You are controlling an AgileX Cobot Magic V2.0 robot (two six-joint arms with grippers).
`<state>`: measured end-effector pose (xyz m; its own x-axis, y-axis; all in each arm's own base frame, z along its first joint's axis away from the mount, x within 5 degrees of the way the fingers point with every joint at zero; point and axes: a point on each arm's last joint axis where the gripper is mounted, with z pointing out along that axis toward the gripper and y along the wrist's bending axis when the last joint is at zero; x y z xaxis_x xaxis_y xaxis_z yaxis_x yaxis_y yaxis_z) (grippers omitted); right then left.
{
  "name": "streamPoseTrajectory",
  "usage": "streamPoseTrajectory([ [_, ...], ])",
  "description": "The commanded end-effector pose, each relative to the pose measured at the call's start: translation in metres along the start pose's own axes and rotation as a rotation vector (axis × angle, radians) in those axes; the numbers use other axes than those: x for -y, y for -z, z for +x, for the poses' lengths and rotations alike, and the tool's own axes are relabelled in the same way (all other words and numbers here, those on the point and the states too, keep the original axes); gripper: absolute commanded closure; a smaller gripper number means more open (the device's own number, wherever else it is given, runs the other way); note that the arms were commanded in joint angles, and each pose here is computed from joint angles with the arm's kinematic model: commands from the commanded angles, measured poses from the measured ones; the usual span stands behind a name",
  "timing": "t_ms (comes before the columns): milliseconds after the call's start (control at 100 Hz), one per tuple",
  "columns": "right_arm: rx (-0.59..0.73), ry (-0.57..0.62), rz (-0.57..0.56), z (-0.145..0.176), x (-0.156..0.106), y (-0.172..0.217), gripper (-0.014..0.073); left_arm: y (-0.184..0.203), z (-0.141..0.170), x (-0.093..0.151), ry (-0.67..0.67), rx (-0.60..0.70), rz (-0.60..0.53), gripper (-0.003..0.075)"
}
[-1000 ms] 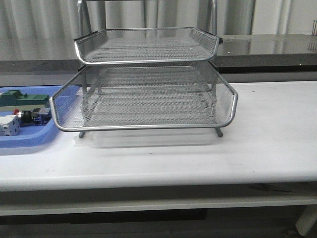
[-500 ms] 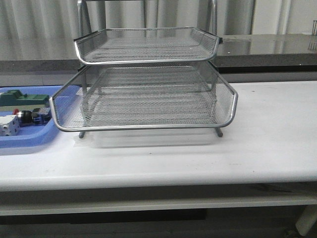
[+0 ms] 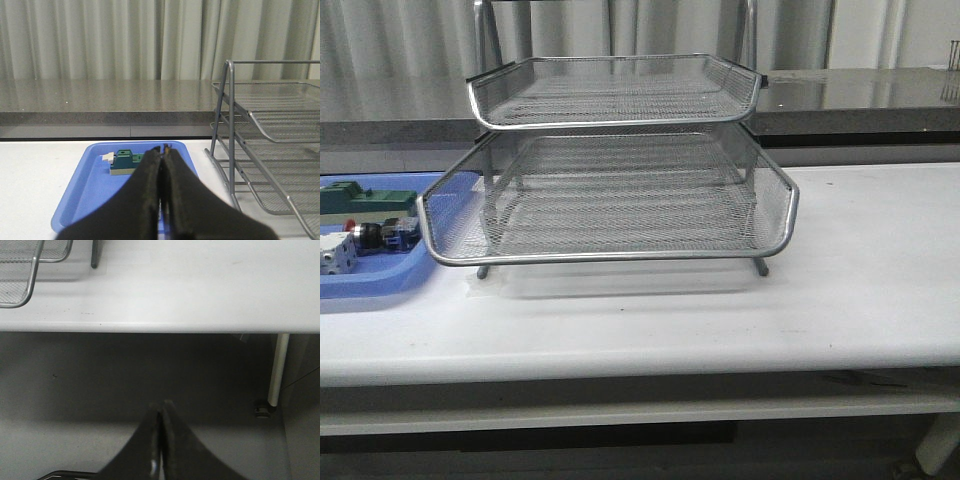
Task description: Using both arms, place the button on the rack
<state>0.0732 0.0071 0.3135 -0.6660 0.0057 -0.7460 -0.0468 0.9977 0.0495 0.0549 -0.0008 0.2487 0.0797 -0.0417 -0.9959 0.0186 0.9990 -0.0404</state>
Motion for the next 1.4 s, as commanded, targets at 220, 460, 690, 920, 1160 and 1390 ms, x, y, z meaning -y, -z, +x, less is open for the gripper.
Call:
streamPoseTrajectory([
  [220,0.087,0.003,0.001,-0.012,0.0,0.007,0.0663,-0.055,-0.103,0.005,0.055,-0.143,-0.002,0.0741],
  [460,0.087,0.003,0.001,-0.012,0.0,0.007,0.0663,-0.131,-0.145,0.003,-0.049,-0.466,-0.045,0.0741],
  [690,0.087,0.003,0.001,-0.012,0.0,0.007,0.0663,-0.218,-0.154,0.001,-0.176,-0.73,-0.021,0.0741],
  [920,0.087,0.003,0.001,-0.012,0.0,0.007,0.0663,-0.287,-0.139,0.001,-0.305,-0.925,0.052,0.0741],
  [1160,0.087,0.003,0.001,-0.012,0.0,0.007,0.0663,-0.326,-0.107,0.009,-0.432,-1.063,0.277,0.0741],
  [1390,0.087,0.003,0.001,-0.012,0.0,0.007,0.0663,-0.328,-0.097,0.015,-0.458,-1.092,0.403,0.0622],
])
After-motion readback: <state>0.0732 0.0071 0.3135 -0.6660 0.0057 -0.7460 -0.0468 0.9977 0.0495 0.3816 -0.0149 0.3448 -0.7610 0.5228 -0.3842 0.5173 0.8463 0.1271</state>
